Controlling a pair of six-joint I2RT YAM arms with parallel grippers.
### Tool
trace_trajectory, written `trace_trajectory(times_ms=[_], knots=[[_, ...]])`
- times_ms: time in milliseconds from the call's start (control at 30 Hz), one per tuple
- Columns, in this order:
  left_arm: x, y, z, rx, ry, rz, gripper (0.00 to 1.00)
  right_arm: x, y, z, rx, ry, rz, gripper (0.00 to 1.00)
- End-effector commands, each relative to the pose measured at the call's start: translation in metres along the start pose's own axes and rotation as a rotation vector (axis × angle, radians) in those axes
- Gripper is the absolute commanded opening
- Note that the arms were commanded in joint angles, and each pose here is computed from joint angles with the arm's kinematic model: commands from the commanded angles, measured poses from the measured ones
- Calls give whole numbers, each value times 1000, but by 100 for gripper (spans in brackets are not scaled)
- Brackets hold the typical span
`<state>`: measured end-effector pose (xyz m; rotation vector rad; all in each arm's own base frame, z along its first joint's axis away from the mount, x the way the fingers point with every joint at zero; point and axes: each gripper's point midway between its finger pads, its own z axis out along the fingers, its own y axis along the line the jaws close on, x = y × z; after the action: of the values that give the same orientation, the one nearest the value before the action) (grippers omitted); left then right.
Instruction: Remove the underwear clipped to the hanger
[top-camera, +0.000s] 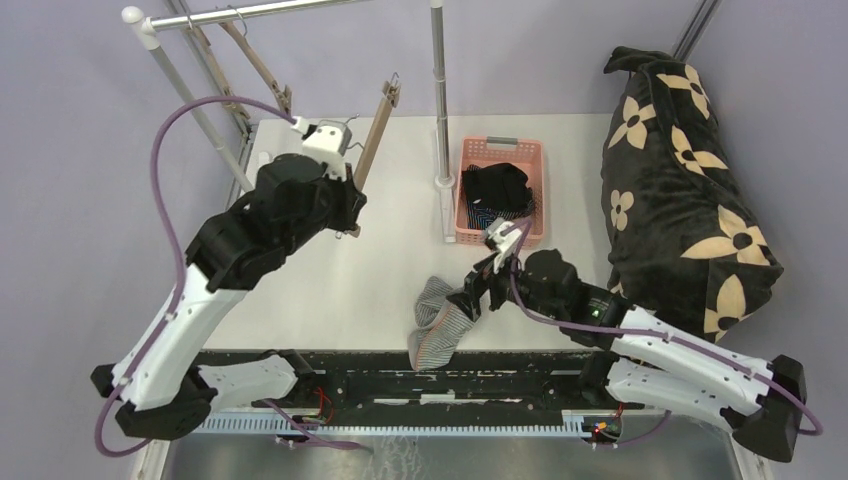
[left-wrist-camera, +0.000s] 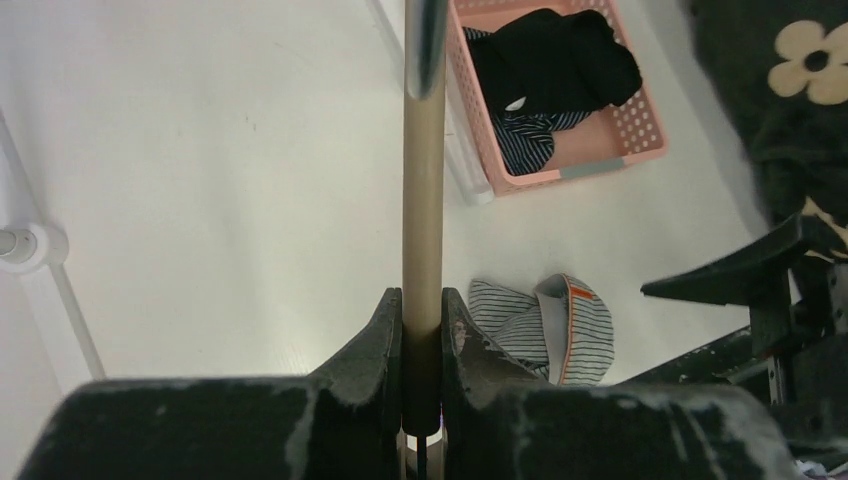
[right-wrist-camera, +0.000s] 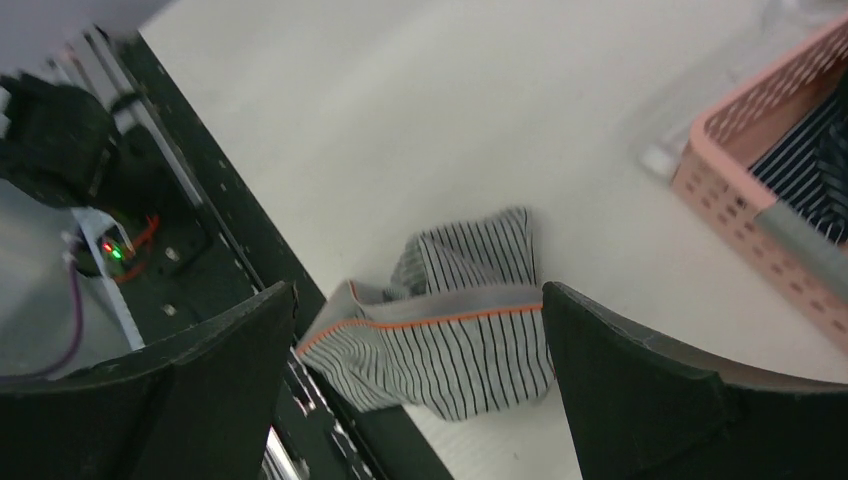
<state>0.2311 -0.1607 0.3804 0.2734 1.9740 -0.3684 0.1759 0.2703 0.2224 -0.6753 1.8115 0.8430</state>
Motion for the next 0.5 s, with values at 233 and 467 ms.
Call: trace_trajectory(times_ms=[233, 467], knots=[[-75, -13, 32, -72, -54, 80, 3, 144, 18, 32, 68, 375, -154, 100], [-86, -4, 65, -128, -7, 62, 3, 199, 48, 62, 25, 486, -160, 100]])
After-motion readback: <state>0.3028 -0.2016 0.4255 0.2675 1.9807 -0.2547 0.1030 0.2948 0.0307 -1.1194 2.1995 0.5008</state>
